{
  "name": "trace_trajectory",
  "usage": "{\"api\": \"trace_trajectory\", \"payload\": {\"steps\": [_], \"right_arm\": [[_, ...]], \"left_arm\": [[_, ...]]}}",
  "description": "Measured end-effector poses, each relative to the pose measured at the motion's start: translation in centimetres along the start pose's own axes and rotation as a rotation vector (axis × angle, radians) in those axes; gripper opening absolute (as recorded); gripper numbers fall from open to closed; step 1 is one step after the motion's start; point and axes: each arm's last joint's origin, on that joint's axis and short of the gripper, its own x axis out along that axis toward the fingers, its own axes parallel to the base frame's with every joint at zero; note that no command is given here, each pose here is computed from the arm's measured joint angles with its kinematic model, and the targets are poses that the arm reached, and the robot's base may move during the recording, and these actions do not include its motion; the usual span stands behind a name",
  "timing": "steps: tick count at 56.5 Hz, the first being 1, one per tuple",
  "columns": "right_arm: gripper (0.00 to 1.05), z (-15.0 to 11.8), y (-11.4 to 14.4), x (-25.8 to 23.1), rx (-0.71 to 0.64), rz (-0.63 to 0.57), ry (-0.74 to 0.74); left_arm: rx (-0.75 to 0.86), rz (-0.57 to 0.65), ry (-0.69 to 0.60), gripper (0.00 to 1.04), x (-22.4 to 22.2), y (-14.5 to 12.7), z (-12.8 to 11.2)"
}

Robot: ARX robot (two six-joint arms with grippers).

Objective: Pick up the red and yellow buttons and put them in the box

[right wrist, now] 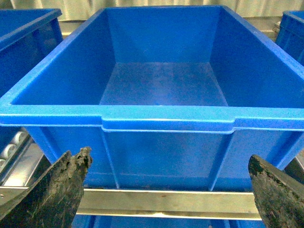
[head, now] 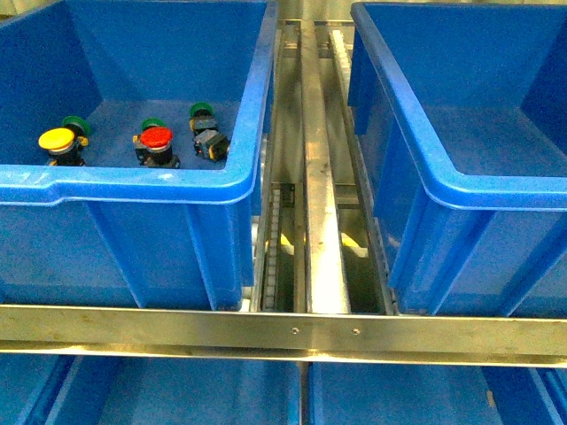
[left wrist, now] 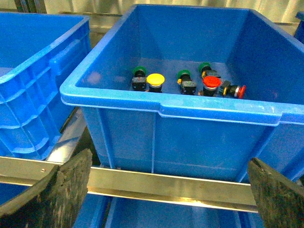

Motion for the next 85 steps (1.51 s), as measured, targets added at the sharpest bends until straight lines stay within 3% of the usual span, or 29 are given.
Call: {"api": "trace_trajectory", "payload": {"steps": [85], "right_arm": [[0.99,0.00,0.00,0.00,0.000,0.000,0.000]], "left_arm": [[0.000,0.000,0.000,0.97,0.00,0.00,0.00]]}}
